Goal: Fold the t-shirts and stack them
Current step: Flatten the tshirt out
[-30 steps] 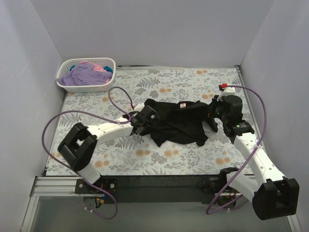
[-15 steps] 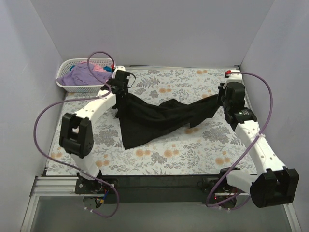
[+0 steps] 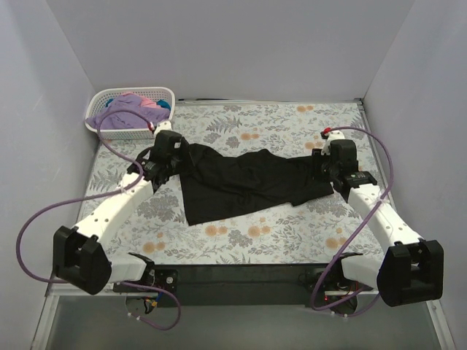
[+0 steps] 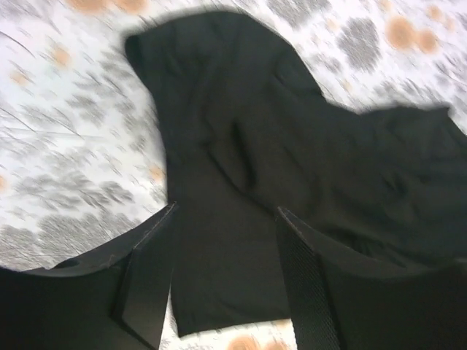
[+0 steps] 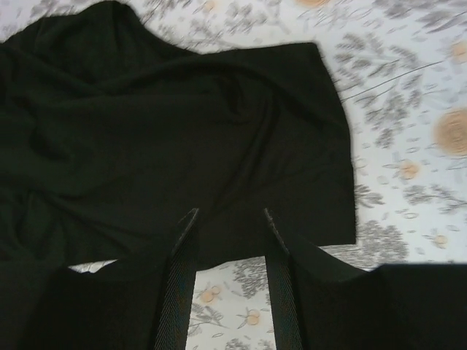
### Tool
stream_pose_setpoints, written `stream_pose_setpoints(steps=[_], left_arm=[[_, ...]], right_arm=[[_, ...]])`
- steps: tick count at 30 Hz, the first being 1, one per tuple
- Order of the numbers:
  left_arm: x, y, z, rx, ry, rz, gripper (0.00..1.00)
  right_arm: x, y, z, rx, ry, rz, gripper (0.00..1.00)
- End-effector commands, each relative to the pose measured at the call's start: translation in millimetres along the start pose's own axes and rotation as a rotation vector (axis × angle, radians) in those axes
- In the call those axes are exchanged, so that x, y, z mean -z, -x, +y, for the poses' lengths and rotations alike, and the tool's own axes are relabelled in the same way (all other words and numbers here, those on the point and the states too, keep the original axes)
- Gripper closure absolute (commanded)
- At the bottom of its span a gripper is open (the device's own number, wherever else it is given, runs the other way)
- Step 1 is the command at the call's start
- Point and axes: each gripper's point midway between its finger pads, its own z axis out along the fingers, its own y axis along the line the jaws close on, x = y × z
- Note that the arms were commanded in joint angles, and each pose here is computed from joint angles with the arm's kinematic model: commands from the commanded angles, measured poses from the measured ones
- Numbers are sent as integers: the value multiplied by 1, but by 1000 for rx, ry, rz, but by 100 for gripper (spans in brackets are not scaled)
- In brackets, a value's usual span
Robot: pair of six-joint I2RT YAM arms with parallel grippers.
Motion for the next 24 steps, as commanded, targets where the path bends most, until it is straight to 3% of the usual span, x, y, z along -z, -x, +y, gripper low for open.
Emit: stream_pose_setpoints(steps=[1, 2, 5, 13, 16, 19, 24], left_arm=[[10, -94, -12, 67, -108, 245, 49], [11, -107, -11, 63, -109, 274, 55], [10, -153, -4, 53, -92, 383, 56], [3, -195, 16, 74, -30, 449, 59], [-3, -208, 31, 51, 41, 482, 69], [-11, -208, 50, 40, 156, 477, 82], [-34, -184, 67, 50, 231, 474, 83]], right_arm=[[-2, -29, 38, -37, 201, 44, 54], [-3, -34, 41, -43, 215, 52, 55], [-6, -50, 47, -46, 239, 81, 55], [-7, -65, 44, -51, 232, 92, 55], [-11, -70, 37, -54, 192, 100, 55], [-13, -72, 25, -59, 124, 98, 55], [-12, -69, -3, -126, -17, 70, 56]])
